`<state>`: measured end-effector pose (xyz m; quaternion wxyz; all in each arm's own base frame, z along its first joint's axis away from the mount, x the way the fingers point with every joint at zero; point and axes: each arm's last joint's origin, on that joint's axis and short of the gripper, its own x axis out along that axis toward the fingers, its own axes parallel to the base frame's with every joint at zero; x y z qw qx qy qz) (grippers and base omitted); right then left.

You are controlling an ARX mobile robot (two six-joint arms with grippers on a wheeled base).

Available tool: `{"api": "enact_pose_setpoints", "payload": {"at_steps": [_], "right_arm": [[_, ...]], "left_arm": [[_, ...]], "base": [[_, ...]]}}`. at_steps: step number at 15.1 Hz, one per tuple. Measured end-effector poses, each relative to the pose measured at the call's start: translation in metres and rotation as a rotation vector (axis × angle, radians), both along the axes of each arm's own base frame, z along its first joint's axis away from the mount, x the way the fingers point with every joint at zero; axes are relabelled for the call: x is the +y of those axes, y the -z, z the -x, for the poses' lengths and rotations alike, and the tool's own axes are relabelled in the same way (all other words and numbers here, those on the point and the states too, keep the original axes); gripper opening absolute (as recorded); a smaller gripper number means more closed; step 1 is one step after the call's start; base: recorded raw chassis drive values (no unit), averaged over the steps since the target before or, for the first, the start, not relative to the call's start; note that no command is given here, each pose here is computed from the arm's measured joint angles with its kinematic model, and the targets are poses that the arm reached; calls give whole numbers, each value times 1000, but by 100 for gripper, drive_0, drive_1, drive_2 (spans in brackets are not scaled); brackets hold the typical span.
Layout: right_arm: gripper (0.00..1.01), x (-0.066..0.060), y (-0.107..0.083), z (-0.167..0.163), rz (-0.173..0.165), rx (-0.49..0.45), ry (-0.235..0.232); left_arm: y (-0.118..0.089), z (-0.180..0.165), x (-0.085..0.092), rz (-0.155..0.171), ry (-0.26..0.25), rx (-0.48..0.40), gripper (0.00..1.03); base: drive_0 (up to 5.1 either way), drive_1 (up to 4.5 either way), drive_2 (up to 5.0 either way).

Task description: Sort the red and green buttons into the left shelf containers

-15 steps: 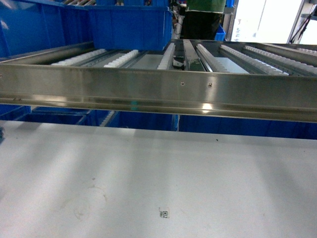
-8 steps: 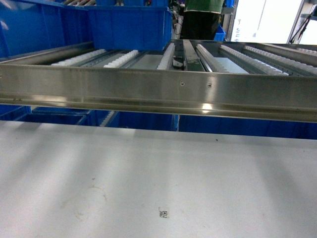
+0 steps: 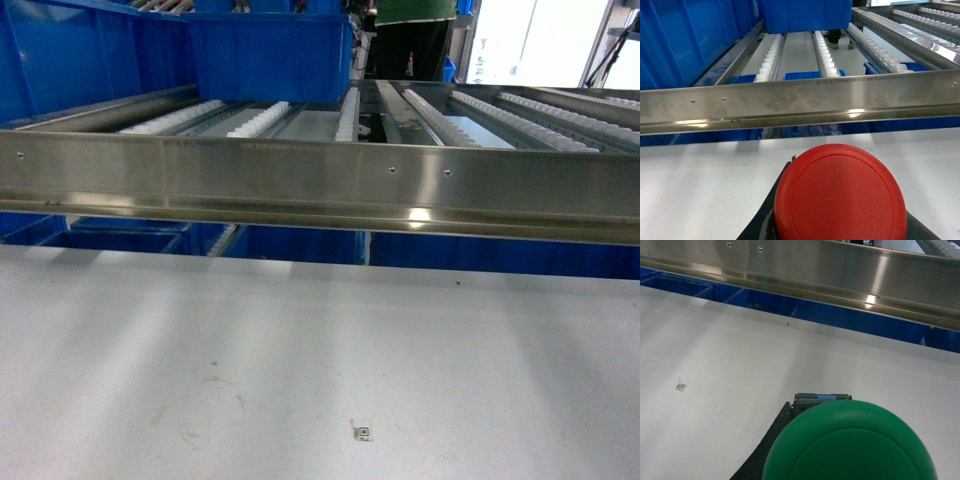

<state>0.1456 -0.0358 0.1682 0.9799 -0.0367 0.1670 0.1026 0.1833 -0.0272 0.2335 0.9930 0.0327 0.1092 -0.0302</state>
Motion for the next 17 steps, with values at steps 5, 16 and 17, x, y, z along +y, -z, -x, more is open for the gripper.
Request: {"api": "enact_pose_setpoints", "payload": {"at_steps": [5,16,17], "right_arm": [[26,0,0,0,1,-2,0],[26,0,0,0,-1,2,0],[26,0,0,0,1,-2,0]], "left_arm": [[0,0,0,1,3,-2,25],[0,0,0,0,0,1,25],[0,0,0,0,1,0,25]], "base": [[-479,260,260],[-494,238,238],[-494,238,238]]}}
